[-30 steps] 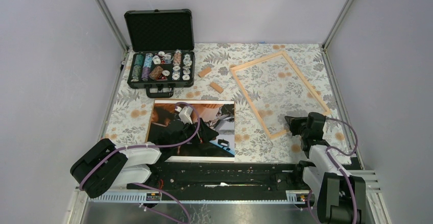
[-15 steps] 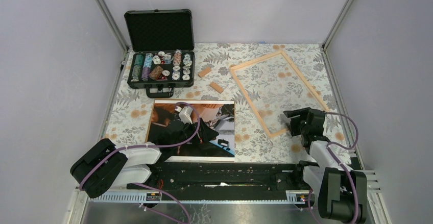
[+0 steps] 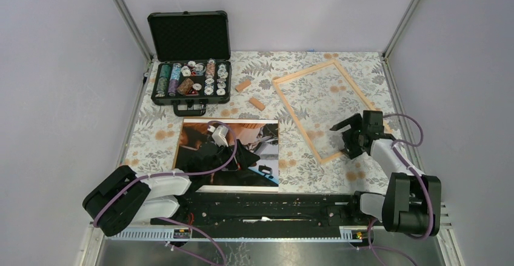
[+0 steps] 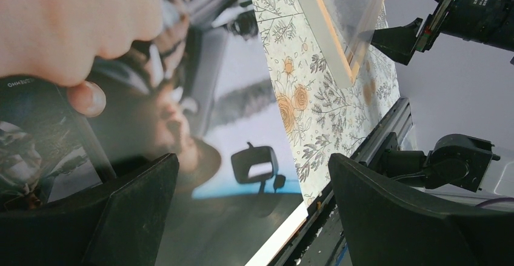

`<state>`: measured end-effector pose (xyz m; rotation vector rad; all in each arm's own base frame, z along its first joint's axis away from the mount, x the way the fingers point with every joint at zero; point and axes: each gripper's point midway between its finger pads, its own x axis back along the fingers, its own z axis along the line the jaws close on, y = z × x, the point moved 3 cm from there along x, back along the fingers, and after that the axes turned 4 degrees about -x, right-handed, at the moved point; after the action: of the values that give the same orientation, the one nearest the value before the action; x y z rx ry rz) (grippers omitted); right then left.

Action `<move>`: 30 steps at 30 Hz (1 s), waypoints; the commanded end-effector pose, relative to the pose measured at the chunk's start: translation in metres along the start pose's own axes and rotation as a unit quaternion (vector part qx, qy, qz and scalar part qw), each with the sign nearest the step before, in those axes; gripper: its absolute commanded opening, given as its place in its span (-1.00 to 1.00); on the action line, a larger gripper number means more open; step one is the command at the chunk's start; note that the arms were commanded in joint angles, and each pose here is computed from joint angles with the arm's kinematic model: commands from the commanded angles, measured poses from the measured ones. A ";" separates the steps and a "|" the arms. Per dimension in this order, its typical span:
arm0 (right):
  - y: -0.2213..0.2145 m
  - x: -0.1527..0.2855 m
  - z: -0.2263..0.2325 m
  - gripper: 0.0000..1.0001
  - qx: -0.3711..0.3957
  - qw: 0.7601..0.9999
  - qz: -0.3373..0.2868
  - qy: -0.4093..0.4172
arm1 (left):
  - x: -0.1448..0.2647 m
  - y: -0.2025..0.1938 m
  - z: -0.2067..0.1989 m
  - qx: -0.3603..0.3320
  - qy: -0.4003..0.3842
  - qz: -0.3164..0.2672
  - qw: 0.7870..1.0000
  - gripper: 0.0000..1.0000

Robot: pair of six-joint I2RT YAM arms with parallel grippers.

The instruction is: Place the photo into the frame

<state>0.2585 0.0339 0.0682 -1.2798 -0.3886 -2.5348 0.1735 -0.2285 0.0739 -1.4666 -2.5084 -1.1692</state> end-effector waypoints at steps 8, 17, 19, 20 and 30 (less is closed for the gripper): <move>-0.023 0.012 -0.010 0.99 0.034 0.991 0.044 -0.118 | 0.002 0.012 -0.011 -0.004 -0.030 -0.031 0.999 0.97; -0.023 -0.001 -0.014 0.99 0.047 0.983 0.051 -0.167 | 0.003 0.012 -0.012 -0.004 -0.032 -0.033 0.999 0.97; -0.025 0.003 -0.015 0.99 0.057 0.979 0.059 -0.187 | 0.003 0.012 -0.011 -0.004 -0.031 -0.033 0.999 0.97; -0.026 0.006 -0.015 0.99 0.066 0.977 0.064 -0.194 | 0.003 0.013 -0.012 -0.004 -0.031 -0.033 0.999 0.97; -0.027 0.041 -0.012 0.99 0.096 0.973 0.065 -0.200 | 0.003 0.013 -0.011 -0.002 -0.031 -0.034 0.999 0.97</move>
<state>0.2208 0.0559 0.0702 -1.6816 -0.5059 -2.0730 0.1747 -0.2282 0.0799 -1.4573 -2.5443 -1.1560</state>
